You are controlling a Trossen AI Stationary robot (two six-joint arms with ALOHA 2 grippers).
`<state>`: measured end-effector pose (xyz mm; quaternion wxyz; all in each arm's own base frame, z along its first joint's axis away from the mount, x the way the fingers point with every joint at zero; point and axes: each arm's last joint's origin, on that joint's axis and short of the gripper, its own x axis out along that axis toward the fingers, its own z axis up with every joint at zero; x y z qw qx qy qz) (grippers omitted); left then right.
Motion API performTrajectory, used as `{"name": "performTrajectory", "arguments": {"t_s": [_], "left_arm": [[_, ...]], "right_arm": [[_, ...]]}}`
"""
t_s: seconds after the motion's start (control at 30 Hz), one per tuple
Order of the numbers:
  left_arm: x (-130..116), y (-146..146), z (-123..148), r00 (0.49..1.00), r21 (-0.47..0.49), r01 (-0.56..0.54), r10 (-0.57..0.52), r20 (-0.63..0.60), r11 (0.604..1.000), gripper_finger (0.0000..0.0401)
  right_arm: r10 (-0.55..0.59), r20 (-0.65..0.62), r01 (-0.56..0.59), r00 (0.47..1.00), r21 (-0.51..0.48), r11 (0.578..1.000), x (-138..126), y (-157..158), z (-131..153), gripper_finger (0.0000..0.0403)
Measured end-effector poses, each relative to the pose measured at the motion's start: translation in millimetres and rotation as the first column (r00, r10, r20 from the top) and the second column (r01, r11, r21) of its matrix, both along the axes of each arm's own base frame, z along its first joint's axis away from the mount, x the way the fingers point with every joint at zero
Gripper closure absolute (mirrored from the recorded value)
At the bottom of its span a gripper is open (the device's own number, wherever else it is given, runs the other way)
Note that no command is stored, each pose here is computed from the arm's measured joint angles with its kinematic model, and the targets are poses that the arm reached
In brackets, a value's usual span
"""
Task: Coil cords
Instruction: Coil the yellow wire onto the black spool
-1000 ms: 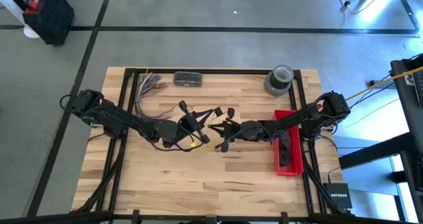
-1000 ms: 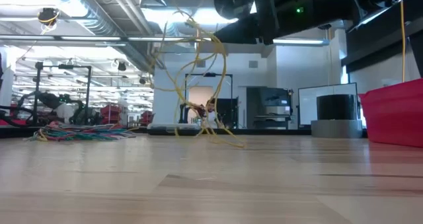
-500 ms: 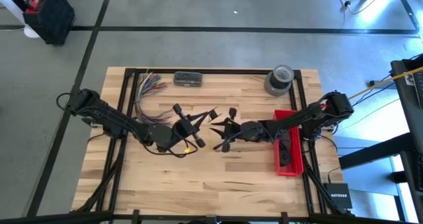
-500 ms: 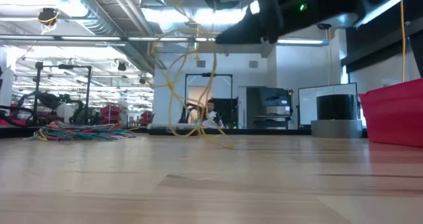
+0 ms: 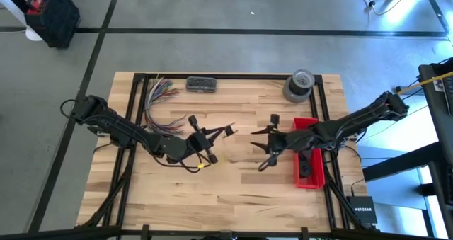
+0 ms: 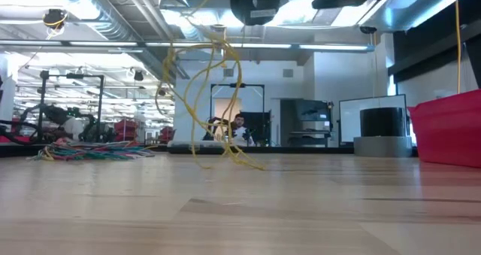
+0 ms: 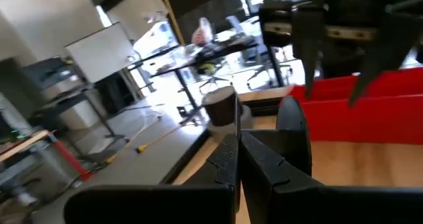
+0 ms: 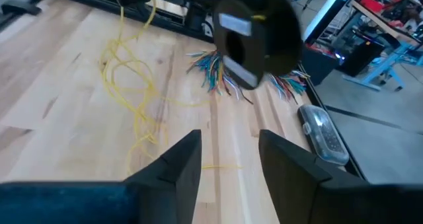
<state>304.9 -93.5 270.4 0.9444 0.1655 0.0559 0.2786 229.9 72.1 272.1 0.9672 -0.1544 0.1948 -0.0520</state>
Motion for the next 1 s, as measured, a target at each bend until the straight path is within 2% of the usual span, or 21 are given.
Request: {"name": "performTrajectory", "arguments": {"t_s": [0.17, 0.37, 0.53, 0.73, 1.0], "left_arm": [[1.6, -2.8, -4.9, 0.992, 0.013, 0.119, -0.118, -0.046, 0.993, 0.0401], [5.7, 2.6, -11.6, 0.976, -0.033, 0.203, -0.205, -0.08, 0.979, 0.0401], [6.5, 5.0, -18.2, 0.97, -0.068, 0.205, -0.212, -0.116, 0.976, 0.0401], [7.2, 6.3, -18.1, 0.967, -0.06, 0.216, -0.222, -0.121, 0.975, 0.0401], [7.0, 4.1, -17.9, 0.961, -0.056, 0.244, -0.25, -0.123, 0.968, 0.0401]], "right_arm": [[-0.005, -0.004, 0.005, 1.0, -0.01, 1.0, -3.8, -3.4, -2.8, 0.0249], [0.058, 0.021, -0.058, 0.998, 0.019, 0.998, 14.9, -4.7, -10.2, 0.0249], [0.092, 0.031, -0.092, 0.995, -0.014, 0.996, 27.0, -0.5, -18.1, 0.0249], [0.094, 0.061, -0.091, 0.994, -0.054, 0.994, 36.2, -2.8, -20.8, 0.0249], [0.18, 0.098, -0.185, 0.979, 0.051, 0.981, 42.4, -7.9, -20.2, 0.0249]]}}
